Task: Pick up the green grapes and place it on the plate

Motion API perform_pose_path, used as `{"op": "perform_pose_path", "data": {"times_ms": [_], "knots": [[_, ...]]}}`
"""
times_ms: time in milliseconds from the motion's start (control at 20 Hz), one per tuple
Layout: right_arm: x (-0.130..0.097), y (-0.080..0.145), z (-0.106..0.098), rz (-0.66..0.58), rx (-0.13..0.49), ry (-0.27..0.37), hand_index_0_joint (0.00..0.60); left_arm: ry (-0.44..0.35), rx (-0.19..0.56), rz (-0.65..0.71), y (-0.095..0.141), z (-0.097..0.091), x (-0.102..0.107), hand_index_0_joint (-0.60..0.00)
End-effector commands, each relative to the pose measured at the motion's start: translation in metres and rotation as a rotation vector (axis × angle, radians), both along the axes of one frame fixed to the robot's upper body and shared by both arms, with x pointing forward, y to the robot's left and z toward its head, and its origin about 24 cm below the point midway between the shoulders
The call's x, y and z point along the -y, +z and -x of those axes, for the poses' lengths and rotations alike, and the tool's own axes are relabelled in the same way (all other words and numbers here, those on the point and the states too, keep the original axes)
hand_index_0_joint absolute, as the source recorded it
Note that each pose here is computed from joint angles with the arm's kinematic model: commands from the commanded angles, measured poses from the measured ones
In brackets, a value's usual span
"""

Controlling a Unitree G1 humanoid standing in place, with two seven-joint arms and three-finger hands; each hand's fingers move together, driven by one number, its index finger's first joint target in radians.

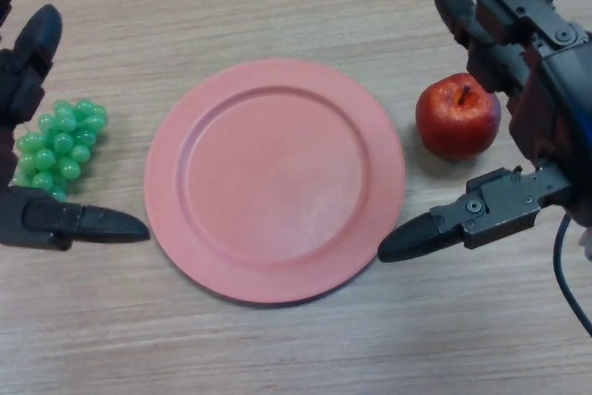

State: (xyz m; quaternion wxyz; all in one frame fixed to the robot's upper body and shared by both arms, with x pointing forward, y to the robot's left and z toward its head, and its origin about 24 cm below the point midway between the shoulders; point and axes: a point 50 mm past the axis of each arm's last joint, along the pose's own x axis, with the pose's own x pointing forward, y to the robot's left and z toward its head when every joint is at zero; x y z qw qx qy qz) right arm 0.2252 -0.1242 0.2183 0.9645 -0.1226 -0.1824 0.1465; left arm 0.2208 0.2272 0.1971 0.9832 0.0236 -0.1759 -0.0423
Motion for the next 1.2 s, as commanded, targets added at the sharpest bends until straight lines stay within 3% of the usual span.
{"op": "perform_pose_path", "data": {"times_ms": [50, 300, 500, 700, 1000, 1200], "knots": [[0.003, 0.029, 0.013, -0.020, 0.230, 0.020, 0.000, 0.103, 0.236, -0.112, 0.032, 0.008, -0.014, 0.000], [0.007, 0.028, 0.012, -0.041, 0.226, 0.019, 0.000, 0.347, 0.236, -0.357, 0.024, -0.023, -0.052, 0.000], [0.013, 0.031, 0.011, -0.053, 0.221, 0.008, 0.000, 0.464, 0.170, -0.432, 0.013, -0.049, -0.077, 0.000], [0.017, 0.027, 0.012, -0.061, 0.218, -0.003, 0.000, 0.593, 0.170, -0.623, 0.009, -0.064, -0.087, 0.000], [0.022, 0.028, 0.013, -0.063, 0.236, -0.020, 0.000, 0.621, 0.004, -0.781, -0.030, -0.085, -0.088, 0.000], [0.023, 0.029, 0.015, -0.066, 0.245, -0.032, 0.000, 0.581, -0.072, -0.877, -0.050, -0.087, -0.084, 0.000]]}}
